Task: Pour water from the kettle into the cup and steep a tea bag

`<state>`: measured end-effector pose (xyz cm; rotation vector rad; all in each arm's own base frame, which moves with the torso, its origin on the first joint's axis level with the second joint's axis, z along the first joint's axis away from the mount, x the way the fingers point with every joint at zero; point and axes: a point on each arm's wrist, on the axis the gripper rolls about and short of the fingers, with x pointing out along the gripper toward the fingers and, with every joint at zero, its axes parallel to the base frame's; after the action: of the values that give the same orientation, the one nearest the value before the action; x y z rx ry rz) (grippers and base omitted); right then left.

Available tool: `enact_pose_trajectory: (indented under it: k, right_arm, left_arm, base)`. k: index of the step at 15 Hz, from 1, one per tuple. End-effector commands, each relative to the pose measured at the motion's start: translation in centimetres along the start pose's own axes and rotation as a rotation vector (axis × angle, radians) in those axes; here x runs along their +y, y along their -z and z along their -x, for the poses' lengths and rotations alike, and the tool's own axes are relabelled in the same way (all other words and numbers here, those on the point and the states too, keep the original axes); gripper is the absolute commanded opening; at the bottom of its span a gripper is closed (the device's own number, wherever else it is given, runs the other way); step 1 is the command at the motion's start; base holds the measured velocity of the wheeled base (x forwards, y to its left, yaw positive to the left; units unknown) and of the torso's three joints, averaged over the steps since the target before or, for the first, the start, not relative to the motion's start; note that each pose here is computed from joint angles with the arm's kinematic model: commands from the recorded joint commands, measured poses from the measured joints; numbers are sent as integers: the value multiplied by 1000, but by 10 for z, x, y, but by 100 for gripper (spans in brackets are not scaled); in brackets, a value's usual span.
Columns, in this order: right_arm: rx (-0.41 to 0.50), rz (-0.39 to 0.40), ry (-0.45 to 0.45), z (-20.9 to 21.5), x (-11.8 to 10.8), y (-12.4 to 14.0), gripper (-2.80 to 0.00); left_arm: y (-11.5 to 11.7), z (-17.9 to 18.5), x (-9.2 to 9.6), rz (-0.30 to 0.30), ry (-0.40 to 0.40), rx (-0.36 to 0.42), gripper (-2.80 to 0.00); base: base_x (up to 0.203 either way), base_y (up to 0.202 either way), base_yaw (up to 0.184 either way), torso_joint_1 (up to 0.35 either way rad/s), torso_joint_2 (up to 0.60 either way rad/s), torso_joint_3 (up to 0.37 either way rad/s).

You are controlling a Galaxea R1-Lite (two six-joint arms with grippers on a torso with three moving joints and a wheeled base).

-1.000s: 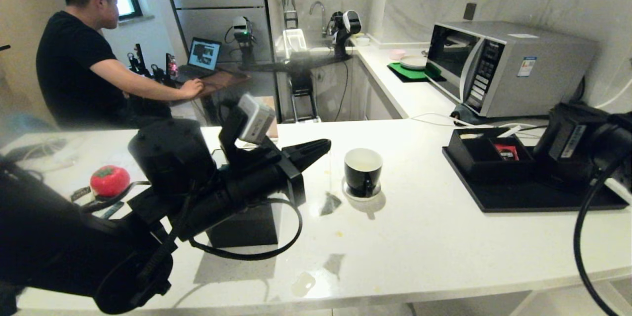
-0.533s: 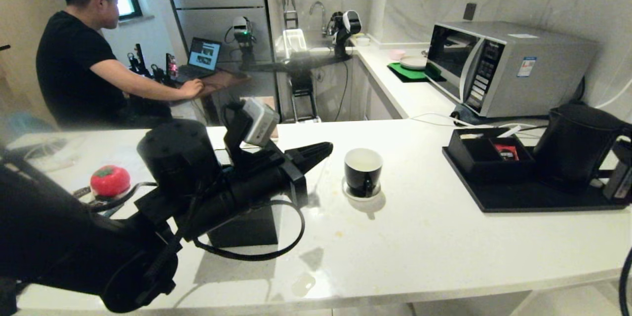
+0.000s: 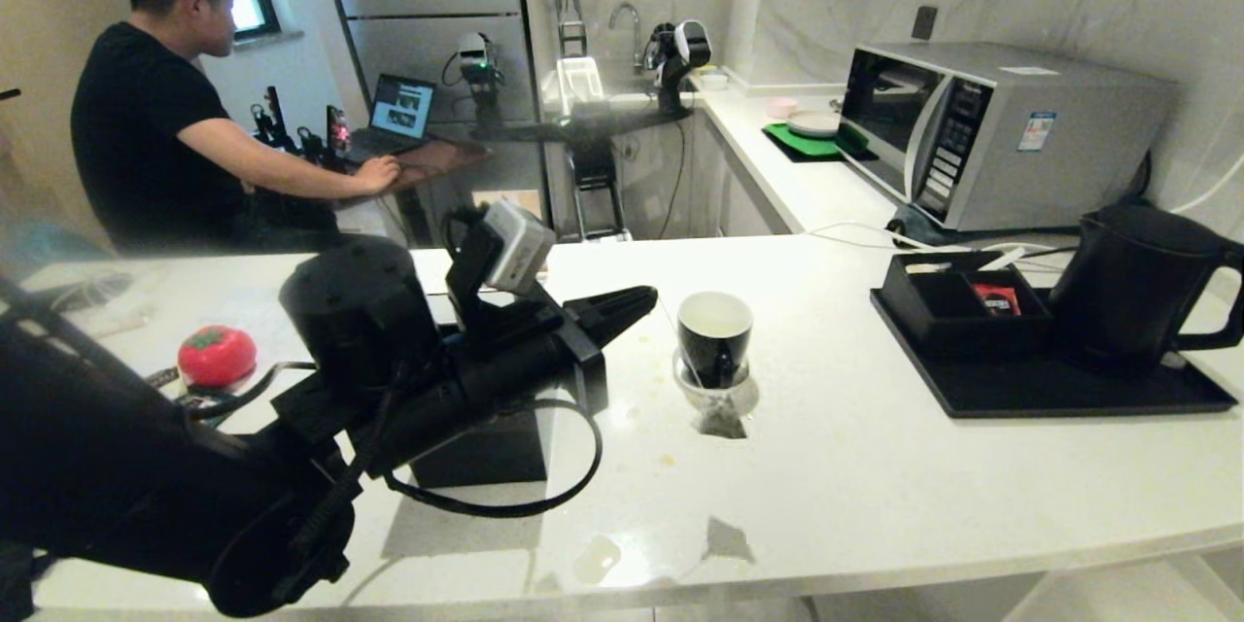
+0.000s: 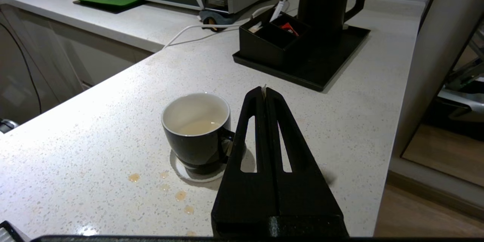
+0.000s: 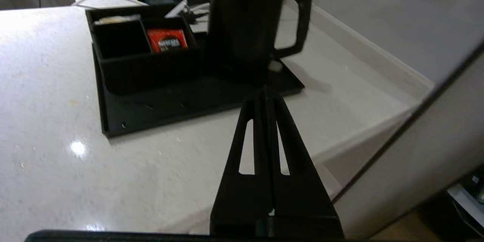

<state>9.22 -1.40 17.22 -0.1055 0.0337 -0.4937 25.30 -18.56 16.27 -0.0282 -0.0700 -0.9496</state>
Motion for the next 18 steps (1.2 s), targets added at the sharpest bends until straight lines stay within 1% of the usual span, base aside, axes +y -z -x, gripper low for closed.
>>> enact_pose_trajectory:
  k: [1,3,4,6,7,9,11,14,18]
  right_arm:
    - [-42,-18,-5,22,-10,14,-280]
    - [-70,-17,-62,34,-13,21,-280]
    - [-82,-12,-112,39,-14,24,-280]
    - [-122,-14,-245,53,-17,29,-280]
    - [-126,-8,-302,60,-18,35,-280]
    - [-105,4,-372,72,-20,49,-280]
    - [-57,16,-406,80,-22,63,-280]
    - [-34,19,-471,89,-24,76,-280]
    - [8,31,-497,101,-29,98,-280]
  left_arm:
    - [-1,0,0,-2,0,-9,-280]
    - [-2,1,0,-3,-1,-11,-280]
    - [-3,1,0,-4,0,-13,-280]
    - [-3,1,0,-4,-1,-14,-280]
    - [-4,1,-1,-5,0,-16,-280]
    - [-5,2,0,-6,-1,-18,-280]
    - [-5,3,-1,-6,-1,-19,-280]
    - [-4,4,-2,-3,0,-11,-280]
    - [-4,4,-1,-3,-1,-11,-280]
  base:
    - [0,0,0,0,0,0]
    - [0,0,0,0,0,0]
    - [0,0,0,0,0,0]
    - [0,0,0,0,0,0]
    - [0,0,0,0,0,0]
    - [0,0,0,0,0,0]
    - [0,0,0,0,0,0]
    - [0,0,0,0,0,0]
    - [0,0,0,0,0,0]
